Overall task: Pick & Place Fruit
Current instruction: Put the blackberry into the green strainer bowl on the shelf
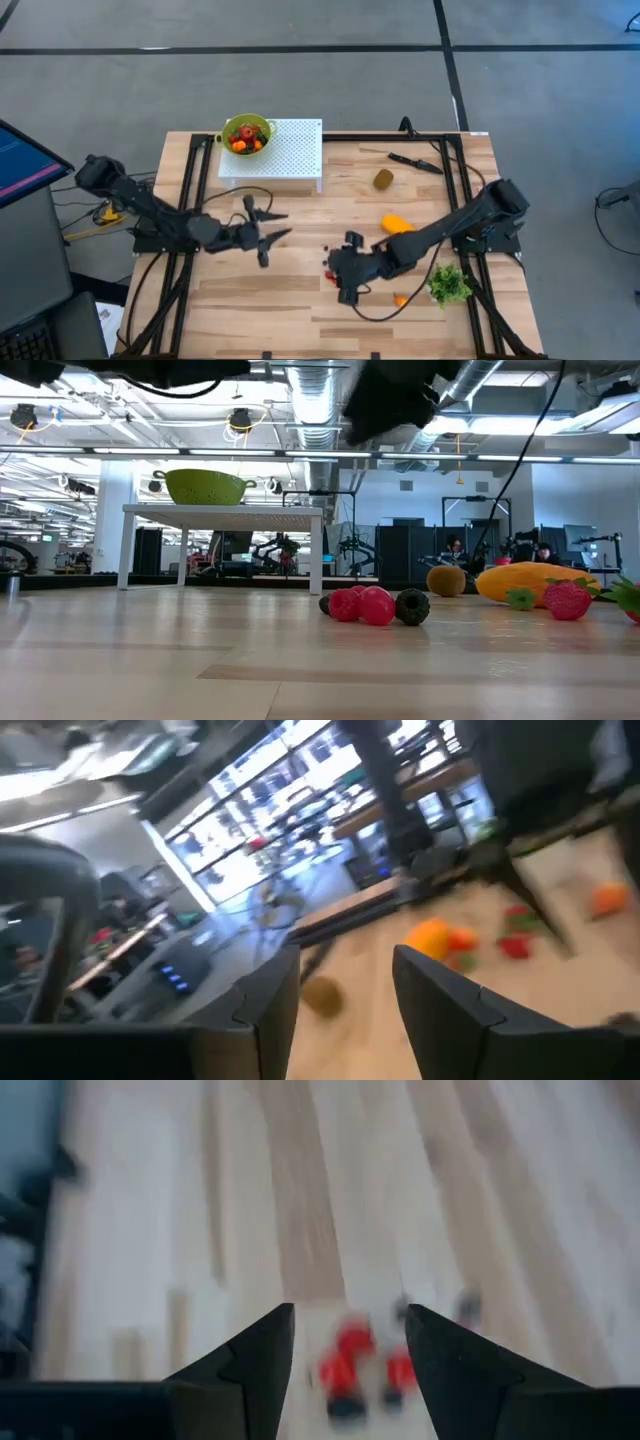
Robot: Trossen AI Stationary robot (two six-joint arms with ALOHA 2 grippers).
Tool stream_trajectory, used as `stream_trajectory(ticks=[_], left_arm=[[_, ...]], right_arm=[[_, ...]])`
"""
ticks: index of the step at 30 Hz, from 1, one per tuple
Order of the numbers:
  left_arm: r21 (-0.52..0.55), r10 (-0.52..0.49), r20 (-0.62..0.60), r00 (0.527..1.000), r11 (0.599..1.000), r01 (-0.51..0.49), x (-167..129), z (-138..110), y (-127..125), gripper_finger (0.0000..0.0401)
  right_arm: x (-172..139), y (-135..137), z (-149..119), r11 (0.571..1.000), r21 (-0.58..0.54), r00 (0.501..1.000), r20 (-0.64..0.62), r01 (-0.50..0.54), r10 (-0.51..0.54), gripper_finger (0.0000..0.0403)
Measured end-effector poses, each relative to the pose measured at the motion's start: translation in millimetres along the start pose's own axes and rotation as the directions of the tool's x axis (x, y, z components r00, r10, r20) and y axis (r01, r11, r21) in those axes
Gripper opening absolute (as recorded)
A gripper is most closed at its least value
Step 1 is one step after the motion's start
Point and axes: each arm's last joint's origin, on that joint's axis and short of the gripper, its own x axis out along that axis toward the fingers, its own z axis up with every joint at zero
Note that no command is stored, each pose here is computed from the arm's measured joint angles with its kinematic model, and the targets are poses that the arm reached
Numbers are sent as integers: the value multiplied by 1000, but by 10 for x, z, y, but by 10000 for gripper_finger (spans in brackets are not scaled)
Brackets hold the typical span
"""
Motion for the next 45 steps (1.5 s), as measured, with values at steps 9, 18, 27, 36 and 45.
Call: stream_trajectory(ticks=[9, 18, 27, 36, 45], left_arm=[[-75, -112, 40, 993, 991, 115, -101, 49, -131, 154], [-73, -114, 39, 993, 990, 116, -106, 50, -136, 154], [-74, -114, 39, 993, 990, 116, -105, 49, -136, 154], [-74, -114, 39, 993, 990, 116, -105, 49, -136, 154], [-73, -114, 38, 993, 990, 117, -105, 49, -136, 154]], right_arm=[[419, 242, -473, 995, 36, 976, -203, 91, -82, 187], [525, 146, -461, 990, 65, 969, -221, 126, -109, 181], [587, 88, -532, 989, 77, 969, -224, 127, -107, 190], [644, 52, -603, 989, 84, 971, -213, 125, -105, 187], [838, 45, -727, 992, 73, 967, -239, 106, -86, 175]])
